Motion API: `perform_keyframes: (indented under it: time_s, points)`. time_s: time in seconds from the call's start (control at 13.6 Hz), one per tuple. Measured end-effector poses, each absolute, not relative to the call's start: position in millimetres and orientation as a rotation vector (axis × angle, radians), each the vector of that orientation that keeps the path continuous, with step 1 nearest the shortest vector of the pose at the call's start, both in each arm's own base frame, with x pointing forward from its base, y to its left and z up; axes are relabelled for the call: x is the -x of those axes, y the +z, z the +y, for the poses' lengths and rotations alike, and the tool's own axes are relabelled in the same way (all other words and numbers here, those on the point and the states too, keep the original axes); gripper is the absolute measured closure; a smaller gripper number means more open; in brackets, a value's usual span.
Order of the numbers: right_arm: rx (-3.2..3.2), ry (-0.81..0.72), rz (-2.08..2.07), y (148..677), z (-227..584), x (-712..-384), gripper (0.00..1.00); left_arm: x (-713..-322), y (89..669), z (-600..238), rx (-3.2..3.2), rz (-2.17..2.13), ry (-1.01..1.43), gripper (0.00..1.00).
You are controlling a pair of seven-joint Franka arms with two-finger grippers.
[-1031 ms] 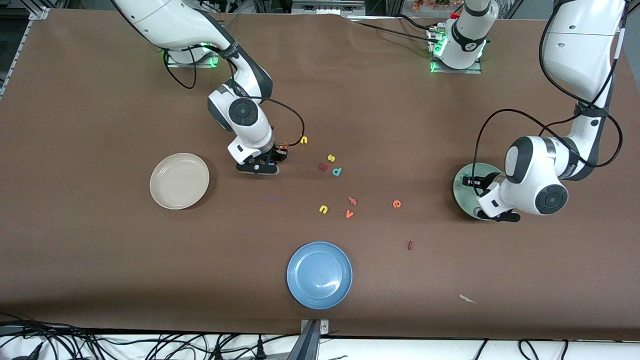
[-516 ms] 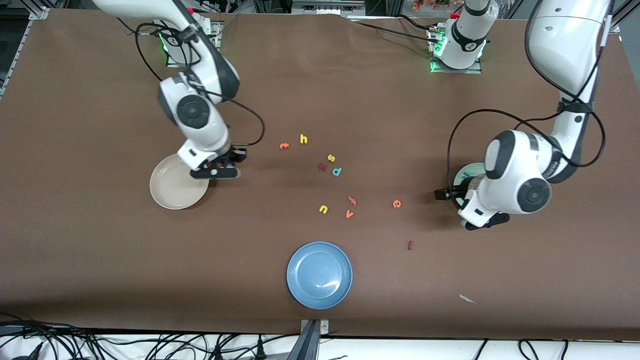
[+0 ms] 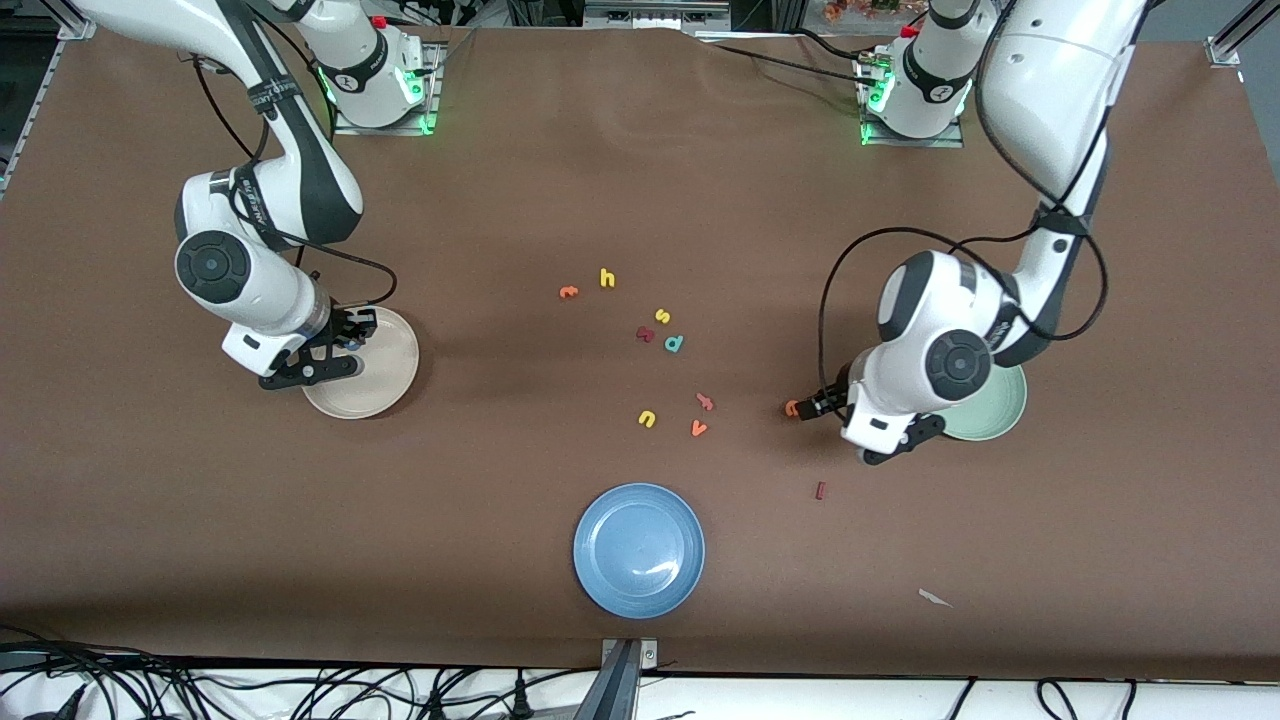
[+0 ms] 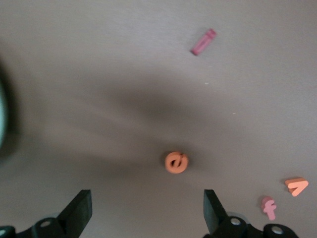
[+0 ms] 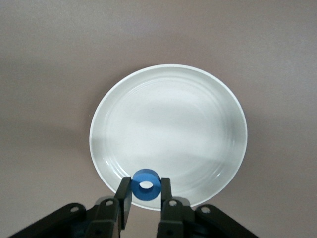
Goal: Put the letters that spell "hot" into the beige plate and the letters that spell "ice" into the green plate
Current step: 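Place the blue o on the beige plate while the left gripper grasps e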
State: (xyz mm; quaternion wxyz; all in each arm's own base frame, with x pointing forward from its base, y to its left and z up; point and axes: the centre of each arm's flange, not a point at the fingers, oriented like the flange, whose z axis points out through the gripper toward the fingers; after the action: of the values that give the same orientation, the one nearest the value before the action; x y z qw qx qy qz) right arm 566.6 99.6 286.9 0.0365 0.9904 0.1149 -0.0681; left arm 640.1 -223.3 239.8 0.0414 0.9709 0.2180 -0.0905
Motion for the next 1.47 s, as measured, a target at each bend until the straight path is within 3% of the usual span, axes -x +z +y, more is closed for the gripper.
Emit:
perform_keyframes:
  time_s: [0.29, 0.44, 0.74, 1.47]
  points:
    - [-3.044, -0.218, 0.360, 284.7, 104.3, -564.0, 0.40, -630.5, 195.6, -262.5, -2.977, 0.541, -0.222, 0.03]
    - [-3.051, -0.222, 0.351, 284.2, 104.6, -563.6, 0.40, -630.0, 190.0, -260.3, -2.994, 0.509, -0.225, 0.12]
    - [-3.103, -0.234, 0.233, 284.7, 126.6, -558.4, 0.40, -631.6, 189.2, -255.3, -3.028, 0.418, -0.205, 0.13]
    - [-3.158, -0.111, -0.256, 265.4, 329.4, -486.0, 0.40, -623.8, 171.0, -254.0, -3.073, 0.358, -0.230, 0.24]
